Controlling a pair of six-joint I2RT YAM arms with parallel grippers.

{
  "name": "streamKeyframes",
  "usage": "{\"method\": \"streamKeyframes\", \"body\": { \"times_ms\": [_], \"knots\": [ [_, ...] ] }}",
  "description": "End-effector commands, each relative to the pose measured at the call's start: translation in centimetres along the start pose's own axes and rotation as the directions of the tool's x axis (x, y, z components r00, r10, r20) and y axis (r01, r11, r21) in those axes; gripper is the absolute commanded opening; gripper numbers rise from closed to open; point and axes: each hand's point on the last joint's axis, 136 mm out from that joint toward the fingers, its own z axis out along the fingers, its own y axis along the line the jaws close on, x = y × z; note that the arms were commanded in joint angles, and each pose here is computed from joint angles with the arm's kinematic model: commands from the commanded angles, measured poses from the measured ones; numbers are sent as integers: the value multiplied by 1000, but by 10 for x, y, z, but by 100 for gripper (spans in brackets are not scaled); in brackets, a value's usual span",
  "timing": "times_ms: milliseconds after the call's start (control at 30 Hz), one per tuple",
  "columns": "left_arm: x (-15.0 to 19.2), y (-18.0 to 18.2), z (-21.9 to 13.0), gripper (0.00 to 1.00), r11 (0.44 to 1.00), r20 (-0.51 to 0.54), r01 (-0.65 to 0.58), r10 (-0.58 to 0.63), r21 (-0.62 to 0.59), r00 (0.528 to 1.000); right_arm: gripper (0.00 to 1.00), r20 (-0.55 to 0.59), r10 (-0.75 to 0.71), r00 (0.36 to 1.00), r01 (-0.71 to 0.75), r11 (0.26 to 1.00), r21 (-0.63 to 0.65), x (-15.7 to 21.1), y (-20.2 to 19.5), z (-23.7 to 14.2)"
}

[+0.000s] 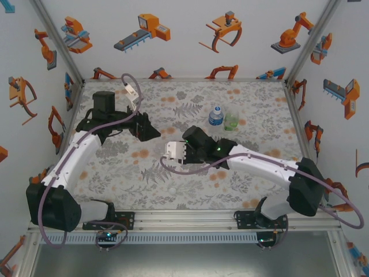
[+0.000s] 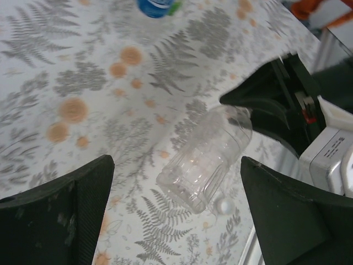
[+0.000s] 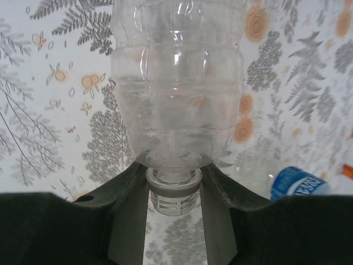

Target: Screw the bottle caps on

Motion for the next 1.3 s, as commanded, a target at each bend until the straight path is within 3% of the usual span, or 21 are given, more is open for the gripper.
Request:
{"method": "streamKeyframes", "body": {
  "times_ms": [0, 233, 567, 867, 1267],
  "knots": [
    [1, -45, 6, 90, 977, -25, -96, 103, 191, 994, 9, 52, -181, 982, 180, 983, 21, -6, -1, -20],
    [30, -81, 22, 94, 938, -153, -112, 170, 328, 973, 5, 74, -255, 964, 255, 967, 18, -9, 1, -52],
    [66, -110, 43, 91, 887, -336, -13, 188, 461, 923, 2, 90, -279, 956, 280, 960, 10, -14, -1, -70],
    [76, -114, 57, 83, 875, -396, 48, 169, 483, 902, 2, 134, -304, 943, 303, 953, 26, -28, -2, -78],
    [79, -114, 65, 65, 866, -425, 81, 159, 493, 891, 1, 146, -337, 930, 336, 941, 33, -40, -2, -79]
  ]
}}
